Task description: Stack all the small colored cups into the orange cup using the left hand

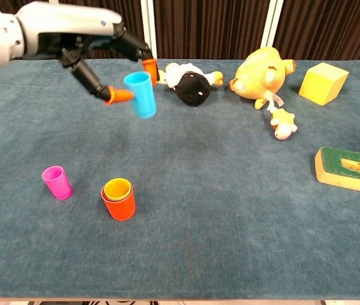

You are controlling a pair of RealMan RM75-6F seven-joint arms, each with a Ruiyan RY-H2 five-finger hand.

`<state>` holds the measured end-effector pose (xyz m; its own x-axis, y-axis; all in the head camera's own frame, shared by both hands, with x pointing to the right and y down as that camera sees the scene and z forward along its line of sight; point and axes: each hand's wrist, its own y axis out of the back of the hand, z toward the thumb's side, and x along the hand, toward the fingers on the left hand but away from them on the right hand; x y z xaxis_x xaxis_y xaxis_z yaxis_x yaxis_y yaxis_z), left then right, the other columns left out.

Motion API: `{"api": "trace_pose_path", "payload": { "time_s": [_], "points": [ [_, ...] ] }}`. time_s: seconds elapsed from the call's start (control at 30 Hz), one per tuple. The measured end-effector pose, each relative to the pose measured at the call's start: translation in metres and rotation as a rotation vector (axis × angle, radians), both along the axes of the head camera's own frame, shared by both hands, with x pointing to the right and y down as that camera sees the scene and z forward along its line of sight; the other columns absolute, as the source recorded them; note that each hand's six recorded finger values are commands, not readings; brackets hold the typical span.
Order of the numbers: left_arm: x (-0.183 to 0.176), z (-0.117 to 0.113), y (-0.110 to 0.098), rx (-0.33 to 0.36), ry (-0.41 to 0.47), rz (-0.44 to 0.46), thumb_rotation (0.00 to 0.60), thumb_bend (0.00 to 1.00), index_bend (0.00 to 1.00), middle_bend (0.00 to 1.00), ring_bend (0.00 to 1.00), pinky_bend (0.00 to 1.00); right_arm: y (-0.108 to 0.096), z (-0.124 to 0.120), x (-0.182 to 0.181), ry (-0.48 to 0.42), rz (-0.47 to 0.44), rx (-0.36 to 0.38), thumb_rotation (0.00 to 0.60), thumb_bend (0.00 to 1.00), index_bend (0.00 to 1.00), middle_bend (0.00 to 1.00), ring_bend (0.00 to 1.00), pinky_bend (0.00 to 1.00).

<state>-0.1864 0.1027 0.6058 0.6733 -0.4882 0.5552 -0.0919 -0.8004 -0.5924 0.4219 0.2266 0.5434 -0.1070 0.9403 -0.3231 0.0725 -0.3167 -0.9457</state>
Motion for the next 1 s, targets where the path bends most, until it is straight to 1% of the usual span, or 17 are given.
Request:
{"api": "trace_pose_path", "payload": {
  "time_s": [0.13,0.3,0.4,0.53,0.63,0.77,1.0],
  "points": [
    [-0.006,0.001,0.015,-0.031,-0.008,0.038,0.6,0.39,0.45,0.25,0.05,0.1,0.0,-0.001,0.001,0.001,0.003,0.006,0.6,0.33,0.05,0.07,0.14,0.07],
    [-0.011,0.009,0.032,-0.065,-0.02,0.079,0.6,0.39,0.45,0.25,0.05,0.1,-0.001,-0.003,0.002,-0.001,0.006,0.01,0.6,0.33,0.05,0.07,0.14,0.07],
    [-0.015,0.016,0.041,-0.088,-0.025,0.09,0.6,0.39,0.45,0.25,0.05,0.1,-0.001,-0.005,0.003,-0.001,0.009,0.015,0.6,0.33,0.05,0.07,0.14,0.07],
    [-0.019,0.023,0.047,-0.106,-0.023,0.085,0.6,0.39,0.45,0.25,0.05,0.1,-0.001,-0.006,0.005,-0.003,0.014,0.019,0.6,0.33,0.05,0.07,0.14,0.07],
    [-0.022,0.027,0.051,-0.111,-0.028,0.094,0.6,0.39,0.45,0.25,0.05,0.1,-0.001,-0.006,0.005,-0.003,0.014,0.021,0.6,0.33,0.05,0.07,0.14,0.07],
    [-0.026,0.033,0.055,-0.095,-0.043,0.117,0.6,0.39,0.45,0.25,0.05,0.1,-0.001,-0.005,0.004,-0.005,0.011,0.019,0.6,0.33,0.05,0.07,0.14,0.07],
    [-0.028,0.043,0.061,-0.092,-0.059,0.138,0.6,0.39,0.45,0.25,0.05,0.1,-0.001,-0.006,0.004,-0.003,0.013,0.02,0.6,0.33,0.05,0.07,0.14,0.07]
  ]
}}
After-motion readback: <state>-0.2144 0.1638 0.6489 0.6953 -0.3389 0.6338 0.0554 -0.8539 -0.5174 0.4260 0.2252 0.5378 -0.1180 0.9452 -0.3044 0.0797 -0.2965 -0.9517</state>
